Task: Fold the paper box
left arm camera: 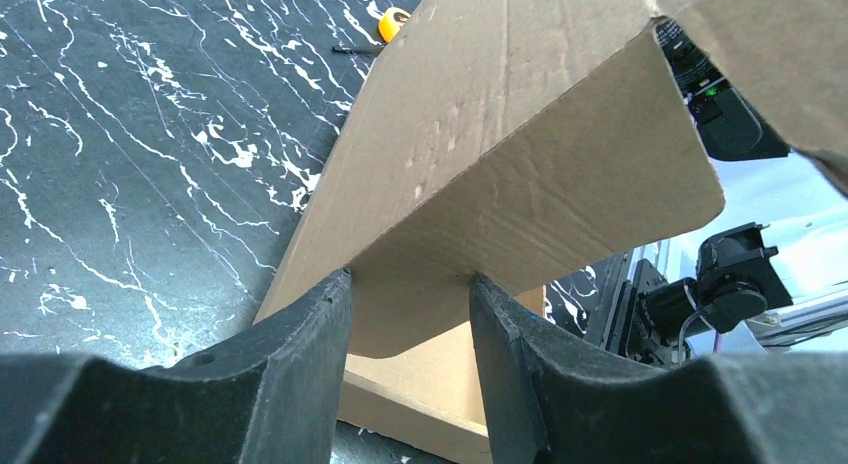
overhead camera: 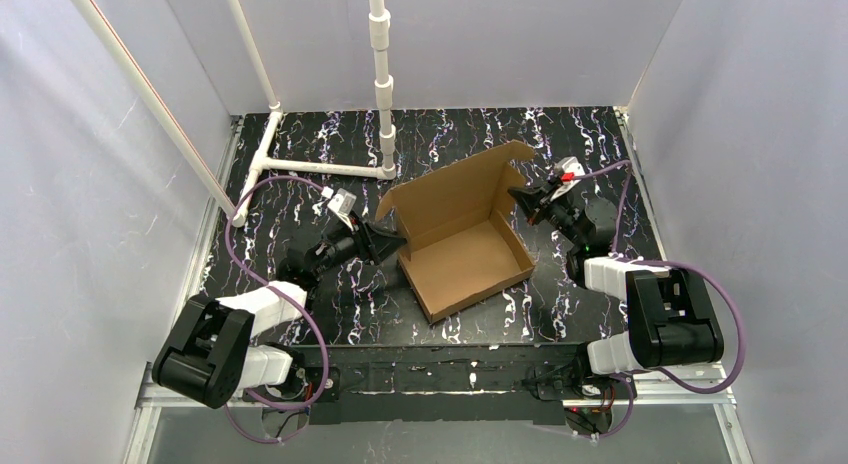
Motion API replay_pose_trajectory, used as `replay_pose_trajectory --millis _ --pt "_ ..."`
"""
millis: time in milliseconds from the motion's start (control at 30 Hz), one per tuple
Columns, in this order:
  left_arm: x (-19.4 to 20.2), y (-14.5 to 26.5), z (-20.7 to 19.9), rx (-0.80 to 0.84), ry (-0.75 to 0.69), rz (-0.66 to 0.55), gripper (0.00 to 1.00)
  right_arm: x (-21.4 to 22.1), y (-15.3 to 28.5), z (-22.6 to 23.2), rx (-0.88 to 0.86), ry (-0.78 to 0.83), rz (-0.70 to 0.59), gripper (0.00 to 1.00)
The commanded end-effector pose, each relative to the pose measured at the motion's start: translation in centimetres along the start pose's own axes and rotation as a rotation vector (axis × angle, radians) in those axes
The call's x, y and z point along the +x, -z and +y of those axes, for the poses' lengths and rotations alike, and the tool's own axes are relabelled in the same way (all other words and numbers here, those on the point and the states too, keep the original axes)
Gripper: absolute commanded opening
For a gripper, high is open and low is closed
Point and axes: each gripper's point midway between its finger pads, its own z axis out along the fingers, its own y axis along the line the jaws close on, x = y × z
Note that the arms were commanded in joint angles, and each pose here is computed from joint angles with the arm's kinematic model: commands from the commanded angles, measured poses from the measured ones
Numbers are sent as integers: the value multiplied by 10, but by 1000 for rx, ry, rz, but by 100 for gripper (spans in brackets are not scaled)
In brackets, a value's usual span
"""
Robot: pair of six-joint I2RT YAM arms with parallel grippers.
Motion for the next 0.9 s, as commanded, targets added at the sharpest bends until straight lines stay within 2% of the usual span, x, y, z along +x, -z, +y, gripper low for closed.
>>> replay_pose_trajectory --millis 0,233,367,533,667,867 --pt "-10 0 -5 7 -58 -31 45 15 -3 9 -55 2 83 1" --pt "-33 -12 -1 -10 -146 -52 46 -18 -39 -13 -53 155 -14 1" --pt "-49 -20 4 -27 -228 -59 47 -30 -62 -22 -72 127 -85 1" --pt "-55 -32 16 -16 -274 -29 48 -25 -82 -28 -105 116 -144 1" --pt "-50 -36 24 0 -243 3 47 -19 -83 -30 -107 115 -163 1" --pt "-38 -30 13 55 -220 35 47 0 -67 -18 -124 113 -136 1"
